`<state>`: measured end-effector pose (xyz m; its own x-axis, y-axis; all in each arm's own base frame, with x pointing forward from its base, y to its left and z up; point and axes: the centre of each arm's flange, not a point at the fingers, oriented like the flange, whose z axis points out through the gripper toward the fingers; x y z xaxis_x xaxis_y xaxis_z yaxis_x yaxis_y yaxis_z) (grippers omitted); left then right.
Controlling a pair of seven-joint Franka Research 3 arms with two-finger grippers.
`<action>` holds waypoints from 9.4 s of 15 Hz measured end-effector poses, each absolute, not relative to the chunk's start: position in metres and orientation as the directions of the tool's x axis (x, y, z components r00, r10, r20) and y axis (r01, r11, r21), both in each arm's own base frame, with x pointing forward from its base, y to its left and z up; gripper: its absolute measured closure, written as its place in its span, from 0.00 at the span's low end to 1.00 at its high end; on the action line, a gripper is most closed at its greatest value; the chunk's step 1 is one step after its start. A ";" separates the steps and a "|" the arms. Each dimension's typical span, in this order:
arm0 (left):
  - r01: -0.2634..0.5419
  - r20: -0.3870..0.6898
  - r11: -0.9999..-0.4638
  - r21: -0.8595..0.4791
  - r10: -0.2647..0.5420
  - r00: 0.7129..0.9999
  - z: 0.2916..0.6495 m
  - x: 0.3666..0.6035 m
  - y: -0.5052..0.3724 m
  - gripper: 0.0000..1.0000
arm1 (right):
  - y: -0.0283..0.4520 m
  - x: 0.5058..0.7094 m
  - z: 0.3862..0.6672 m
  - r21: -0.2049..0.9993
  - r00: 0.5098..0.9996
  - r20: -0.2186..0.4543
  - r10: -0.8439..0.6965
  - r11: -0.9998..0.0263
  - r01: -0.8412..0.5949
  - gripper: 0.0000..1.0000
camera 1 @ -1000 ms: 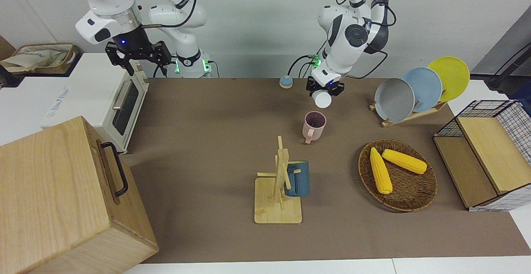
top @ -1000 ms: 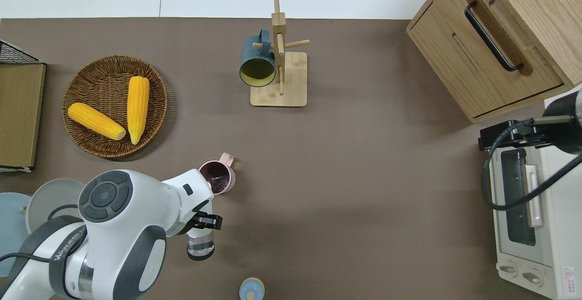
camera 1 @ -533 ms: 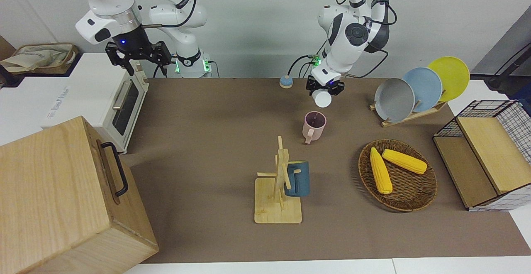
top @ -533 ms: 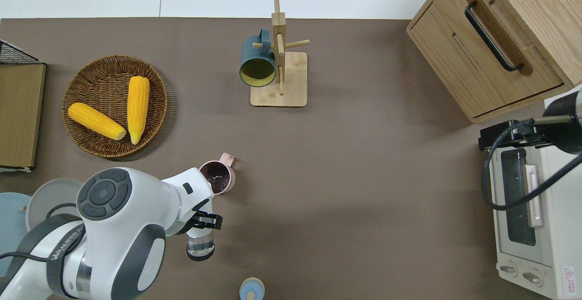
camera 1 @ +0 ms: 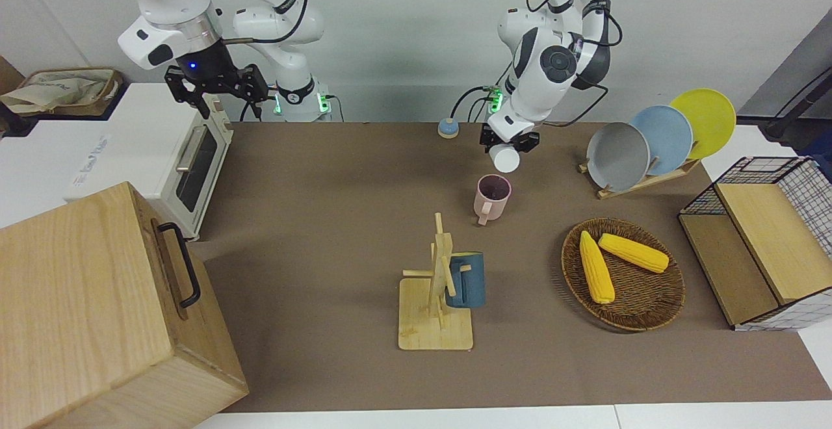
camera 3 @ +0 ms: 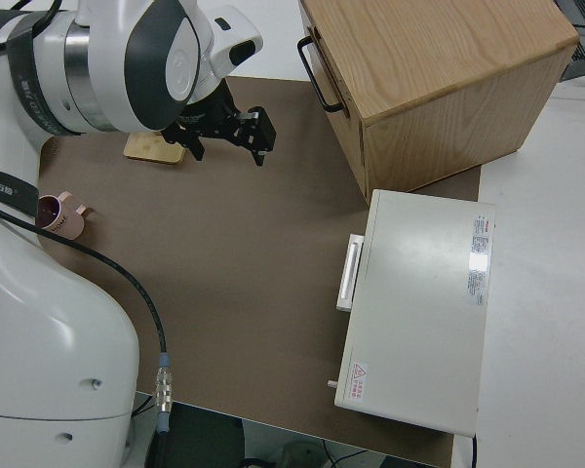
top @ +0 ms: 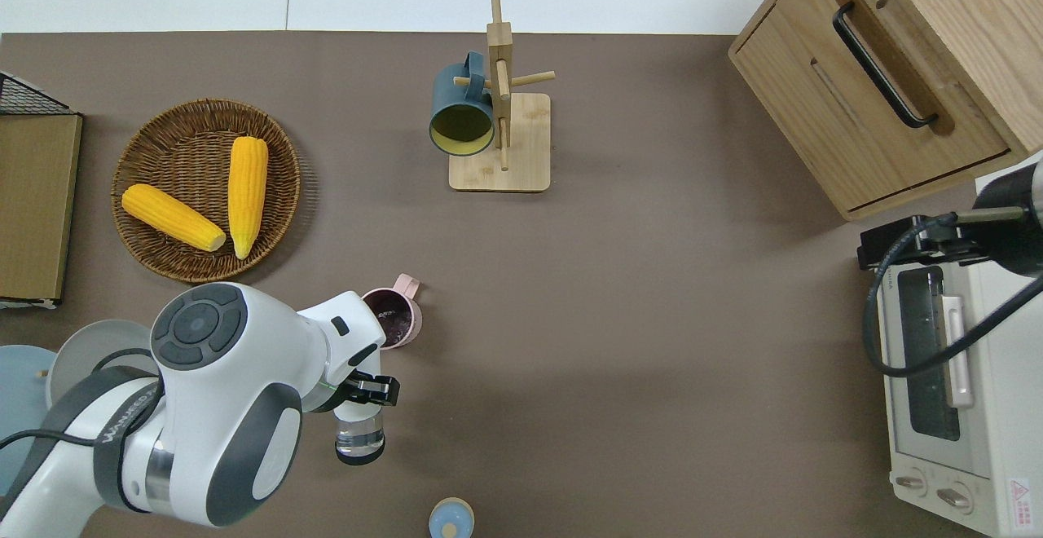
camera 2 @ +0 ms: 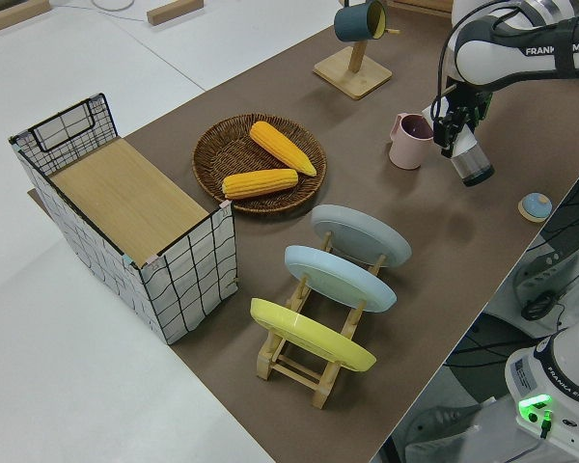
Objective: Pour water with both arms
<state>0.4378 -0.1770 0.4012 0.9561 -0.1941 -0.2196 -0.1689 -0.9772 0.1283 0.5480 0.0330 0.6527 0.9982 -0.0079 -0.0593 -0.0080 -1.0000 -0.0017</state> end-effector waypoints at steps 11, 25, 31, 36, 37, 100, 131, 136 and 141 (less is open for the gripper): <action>-0.148 -0.276 -0.983 0.106 -0.172 0.946 0.410 0.445 -0.181 0.37 | 0.033 0.548 0.653 -0.002 0.998 -0.059 -0.008 -1.000 -0.008 0.00; -0.143 -0.185 -0.984 0.106 -0.161 0.969 0.431 0.444 -0.182 0.37 | 0.033 0.548 0.653 -0.002 0.998 -0.059 -0.008 -1.000 -0.008 0.00; -0.156 -0.004 -0.984 0.086 -0.157 0.988 0.410 0.408 -0.178 0.37 | 0.033 0.548 0.653 -0.002 0.998 -0.059 -0.008 -1.000 -0.008 0.00; -0.175 0.088 -0.982 0.067 -0.169 0.982 0.405 0.387 -0.180 0.37 | 0.033 0.548 0.653 -0.002 0.998 -0.059 -0.008 -1.000 -0.008 0.00; -0.174 0.106 -0.982 0.066 -0.167 0.980 0.403 0.385 -0.180 0.37 | 0.033 0.548 0.653 -0.002 0.998 -0.059 -0.008 -1.000 -0.008 0.00; 0.036 0.718 -0.999 0.005 0.029 0.696 0.484 0.580 0.362 0.37 | 0.033 0.548 0.653 -0.002 0.998 -0.059 -0.008 -1.000 -0.008 0.00; 0.103 0.258 -0.995 0.012 0.103 0.961 0.601 0.540 0.322 0.00 | 0.033 0.548 0.653 -0.002 0.998 -0.059 -0.008 -1.000 -0.008 0.00; 0.100 0.144 -0.995 0.021 0.102 0.984 0.627 0.550 0.222 0.00 | 0.033 0.548 0.653 -0.002 0.998 -0.059 -0.008 -1.000 -0.008 0.00; 0.032 0.064 -0.999 0.016 0.033 0.997 0.627 0.566 0.127 0.00 | 0.033 0.548 0.653 -0.002 0.998 -0.059 -0.008 -1.000 -0.008 0.00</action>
<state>0.5663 0.1270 0.6269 0.9974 0.0329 0.0641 0.0320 -0.9994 0.0155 0.5480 0.0331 0.6527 0.9982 -0.0078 -0.0593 -0.0079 -1.0000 -0.0018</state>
